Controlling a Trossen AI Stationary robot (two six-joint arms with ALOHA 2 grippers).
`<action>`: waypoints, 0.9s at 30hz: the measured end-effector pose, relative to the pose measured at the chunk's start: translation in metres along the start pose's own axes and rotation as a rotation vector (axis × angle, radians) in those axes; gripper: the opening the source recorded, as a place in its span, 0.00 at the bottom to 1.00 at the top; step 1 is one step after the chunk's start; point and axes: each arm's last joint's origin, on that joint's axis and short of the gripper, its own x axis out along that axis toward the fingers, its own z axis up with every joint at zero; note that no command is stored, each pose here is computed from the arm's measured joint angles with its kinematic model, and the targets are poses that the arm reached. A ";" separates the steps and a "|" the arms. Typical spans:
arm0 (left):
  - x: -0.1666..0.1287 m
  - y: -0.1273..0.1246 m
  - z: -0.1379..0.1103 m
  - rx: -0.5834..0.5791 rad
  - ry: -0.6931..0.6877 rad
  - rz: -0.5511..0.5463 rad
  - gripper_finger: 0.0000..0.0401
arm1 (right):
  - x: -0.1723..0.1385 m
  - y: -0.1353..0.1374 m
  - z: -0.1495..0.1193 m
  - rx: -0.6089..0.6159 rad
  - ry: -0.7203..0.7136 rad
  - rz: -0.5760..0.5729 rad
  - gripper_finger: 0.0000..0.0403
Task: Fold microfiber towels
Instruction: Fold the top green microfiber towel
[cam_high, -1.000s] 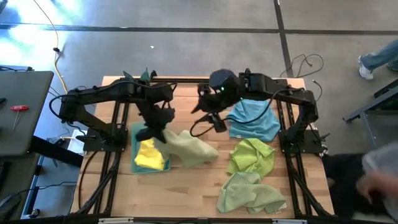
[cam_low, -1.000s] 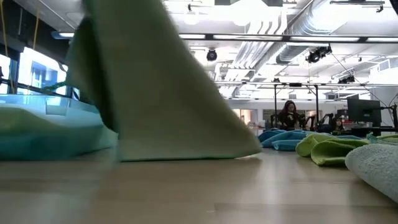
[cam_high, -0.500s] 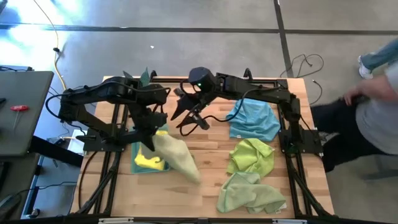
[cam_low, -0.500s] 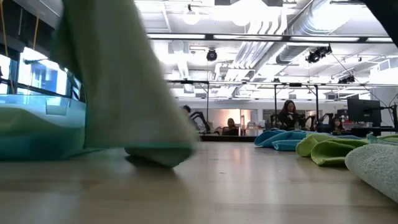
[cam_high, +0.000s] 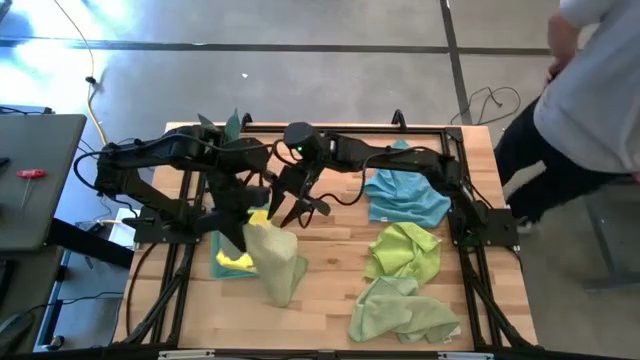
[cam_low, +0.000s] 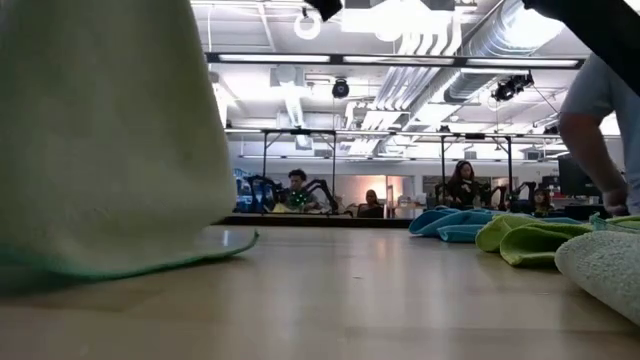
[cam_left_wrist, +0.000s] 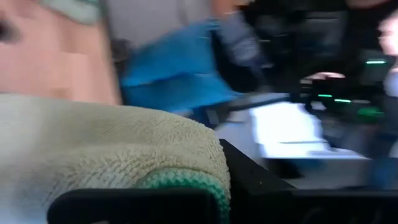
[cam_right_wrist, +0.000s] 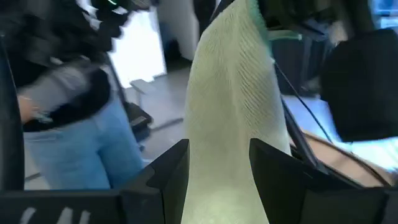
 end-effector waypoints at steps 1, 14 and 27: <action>0.001 -0.002 0.001 -0.021 0.008 -0.044 0.00 | 0.001 -0.001 -0.001 -0.011 -0.012 0.021 0.40; -0.003 -0.010 0.012 -0.209 0.054 -0.286 0.00 | -0.015 -0.010 -0.017 0.053 -0.037 0.137 0.40; 0.004 -0.005 0.048 -0.009 -0.026 -0.367 0.00 | -0.018 -0.015 -0.011 -0.040 -0.052 0.080 0.40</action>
